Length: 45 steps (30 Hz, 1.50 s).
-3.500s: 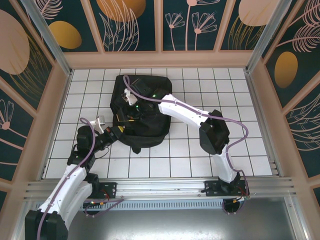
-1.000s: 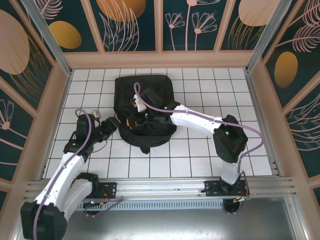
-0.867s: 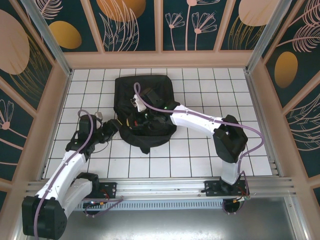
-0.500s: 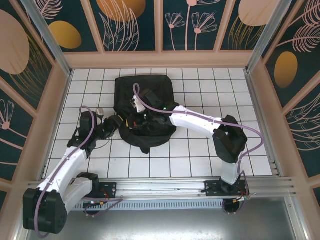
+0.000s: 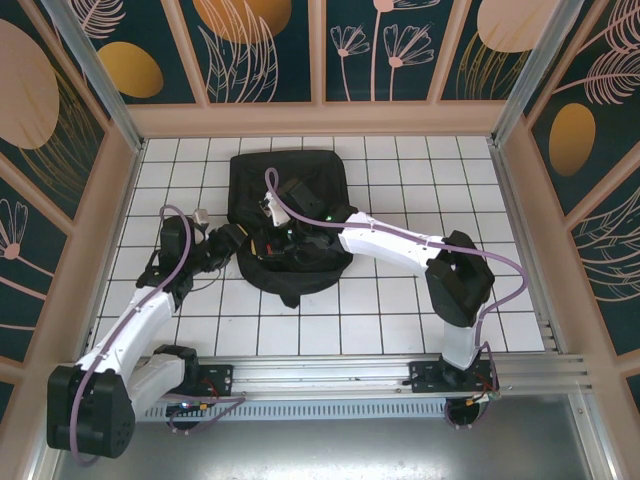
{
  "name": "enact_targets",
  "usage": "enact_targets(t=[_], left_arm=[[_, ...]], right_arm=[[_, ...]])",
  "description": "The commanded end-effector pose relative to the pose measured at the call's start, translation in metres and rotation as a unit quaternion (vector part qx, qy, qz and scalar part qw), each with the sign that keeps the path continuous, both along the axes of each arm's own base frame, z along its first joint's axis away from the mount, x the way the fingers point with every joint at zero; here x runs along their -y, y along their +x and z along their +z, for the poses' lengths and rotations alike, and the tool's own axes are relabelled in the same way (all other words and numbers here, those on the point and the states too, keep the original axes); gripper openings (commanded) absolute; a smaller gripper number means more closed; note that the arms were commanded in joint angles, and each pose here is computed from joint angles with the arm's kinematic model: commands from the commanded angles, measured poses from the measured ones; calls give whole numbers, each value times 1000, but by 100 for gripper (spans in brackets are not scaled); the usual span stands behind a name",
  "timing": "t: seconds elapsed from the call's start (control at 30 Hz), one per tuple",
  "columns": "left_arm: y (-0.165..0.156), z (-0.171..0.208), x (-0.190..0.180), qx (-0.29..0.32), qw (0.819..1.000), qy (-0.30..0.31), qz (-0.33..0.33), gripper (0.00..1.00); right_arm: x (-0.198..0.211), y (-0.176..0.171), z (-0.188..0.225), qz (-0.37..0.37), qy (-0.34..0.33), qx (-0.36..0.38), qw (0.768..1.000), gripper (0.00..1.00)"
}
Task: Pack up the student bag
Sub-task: Zip the student bag at the center of the table.
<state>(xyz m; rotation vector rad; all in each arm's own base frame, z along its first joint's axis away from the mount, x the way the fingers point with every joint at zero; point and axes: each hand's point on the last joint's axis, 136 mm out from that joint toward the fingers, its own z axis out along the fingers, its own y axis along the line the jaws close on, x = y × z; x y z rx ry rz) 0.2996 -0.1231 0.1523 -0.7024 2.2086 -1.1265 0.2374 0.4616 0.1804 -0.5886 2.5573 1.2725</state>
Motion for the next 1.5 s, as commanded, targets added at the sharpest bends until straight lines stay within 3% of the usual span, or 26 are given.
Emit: enact_targets(t=[0.0,0.1,0.23,0.27,0.7,1.13,1.47], left_arm=[[5,-6,0,1,1000,0,2,40],[13,-13,-1,-5,1000,7,4,39],[21,-18,-2,-5,1000,26,2,4],[22,-20,-5,-6,999,36,7,0],[27,-38,-29,-28,995,83,45,0],[31,-39,-51,-39,991,101,75,0],[34,-31,-58,-30,989,121,80,0]], right_arm=[[-9,-2,21,5,31,17,999,0],[-11,-5,18,10,24,17,1000,0],[-7,-10,11,9,-3,30,1000,0],[-6,-12,8,9,-10,32,999,0],[22,-46,-13,20,-67,52,996,0],[64,-47,-32,15,-136,80,987,0],[79,-53,-35,20,-116,57,991,0]])
